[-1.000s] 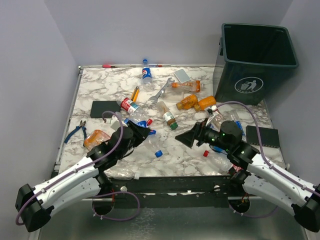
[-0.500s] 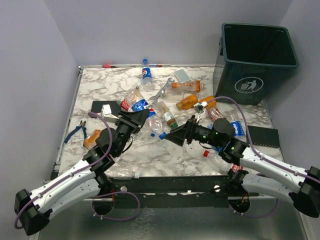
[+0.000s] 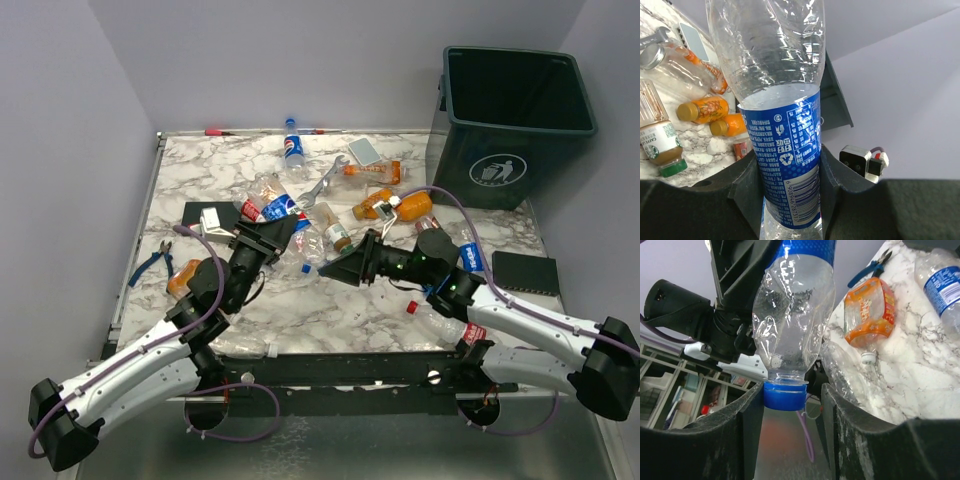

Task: Put the plastic bottles in the bin
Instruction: Place the plastic bottle in the trash bin.

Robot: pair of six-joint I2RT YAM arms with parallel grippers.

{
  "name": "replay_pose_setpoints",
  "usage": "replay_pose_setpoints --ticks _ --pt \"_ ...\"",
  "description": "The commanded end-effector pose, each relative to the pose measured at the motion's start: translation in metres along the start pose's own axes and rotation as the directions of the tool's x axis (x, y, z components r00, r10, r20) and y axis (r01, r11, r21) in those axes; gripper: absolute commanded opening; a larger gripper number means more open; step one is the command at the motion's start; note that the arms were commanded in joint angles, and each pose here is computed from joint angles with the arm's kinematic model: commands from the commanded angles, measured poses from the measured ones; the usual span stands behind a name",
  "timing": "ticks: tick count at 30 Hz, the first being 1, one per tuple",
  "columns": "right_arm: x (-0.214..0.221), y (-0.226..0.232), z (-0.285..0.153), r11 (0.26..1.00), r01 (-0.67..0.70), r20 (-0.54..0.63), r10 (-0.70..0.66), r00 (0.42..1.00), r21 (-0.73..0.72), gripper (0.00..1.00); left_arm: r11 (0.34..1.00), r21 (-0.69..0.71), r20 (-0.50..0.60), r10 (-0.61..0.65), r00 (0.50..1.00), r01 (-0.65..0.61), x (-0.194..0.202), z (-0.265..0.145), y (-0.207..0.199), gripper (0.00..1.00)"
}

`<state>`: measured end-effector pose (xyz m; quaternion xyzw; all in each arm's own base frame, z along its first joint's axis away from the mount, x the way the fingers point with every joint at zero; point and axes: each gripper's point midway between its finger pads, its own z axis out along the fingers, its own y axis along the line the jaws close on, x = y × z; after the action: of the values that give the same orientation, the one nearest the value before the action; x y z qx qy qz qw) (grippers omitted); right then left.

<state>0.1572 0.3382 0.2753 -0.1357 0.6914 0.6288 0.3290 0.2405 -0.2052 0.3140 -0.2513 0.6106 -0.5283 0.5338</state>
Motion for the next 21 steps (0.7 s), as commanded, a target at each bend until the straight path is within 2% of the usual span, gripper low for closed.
replay_pose_setpoints --ticks 1,3,5,8,9,10,12,13,15,16,18,21 --pt "0.002 0.023 0.003 0.996 -0.019 -0.043 0.015 0.999 -0.085 0.49 1.0 0.02 0.011 0.003 1.0 -0.003 -0.002 -0.002 -0.001 0.15" --pt "0.004 0.025 0.004 0.996 -0.025 -0.053 0.021 0.998 -0.091 0.44 1.0 0.019 0.006 0.004 1.0 -0.004 -0.001 -0.003 0.001 0.16" --pt "0.004 0.027 0.002 0.995 -0.024 -0.051 0.019 0.999 -0.098 0.35 1.0 0.019 -0.003 0.007 1.0 -0.007 0.001 -0.003 0.002 0.18" --pt "0.0 0.033 -0.003 0.994 0.005 -0.028 -0.009 1.0 -0.113 0.16 0.999 0.02 -0.019 0.038 0.999 -0.038 0.003 -0.005 0.003 0.34" --pt "-0.001 0.033 -0.006 0.994 0.017 -0.02 -0.019 1.0 -0.106 0.05 0.999 0.017 -0.024 0.049 0.999 -0.049 0.004 -0.007 0.004 0.44" --pt "-0.002 0.033 -0.008 0.995 0.031 -0.015 -0.032 0.999 -0.093 0.01 0.998 0.016 -0.03 0.065 0.997 -0.065 0.004 -0.009 0.006 0.58" --pt "-0.004 0.033 -0.015 0.996 0.071 -0.019 -0.072 0.997 -0.055 0.0 0.993 0.01 -0.037 0.12 0.992 -0.119 0.002 -0.014 0.008 0.88" --pt "-0.006 0.032 -0.02 0.996 0.091 -0.022 -0.091 0.996 -0.023 0.0 0.988 -0.001 -0.035 0.155 0.987 -0.155 -0.002 -0.016 0.009 0.97" --pt "-0.013 0.031 -0.034 0.991 0.116 -0.008 -0.116 0.993 0.06 0.0 0.963 -0.04 -0.02 0.268 0.963 -0.268 -0.015 -0.022 0.011 0.99" --pt "-0.017 0.028 -0.043 0.985 0.123 -0.004 -0.123 0.992 0.119 0.0 0.942 -0.051 -0.007 0.333 0.943 -0.333 -0.024 -0.026 0.009 0.99" --pt "-0.025 0.021 -0.062 0.959 0.141 -0.01 -0.143 0.99 0.247 0.0 0.865 -0.05 0.011 0.499 0.866 -0.498 -0.041 -0.031 0.001 0.99" --pt "-0.031 0.018 -0.084 0.912 0.152 -0.056 -0.141 0.988 0.381 0.0 0.644 -0.026 -0.046 0.763 0.645 -0.764 -0.051 -0.031 -0.005 0.99"
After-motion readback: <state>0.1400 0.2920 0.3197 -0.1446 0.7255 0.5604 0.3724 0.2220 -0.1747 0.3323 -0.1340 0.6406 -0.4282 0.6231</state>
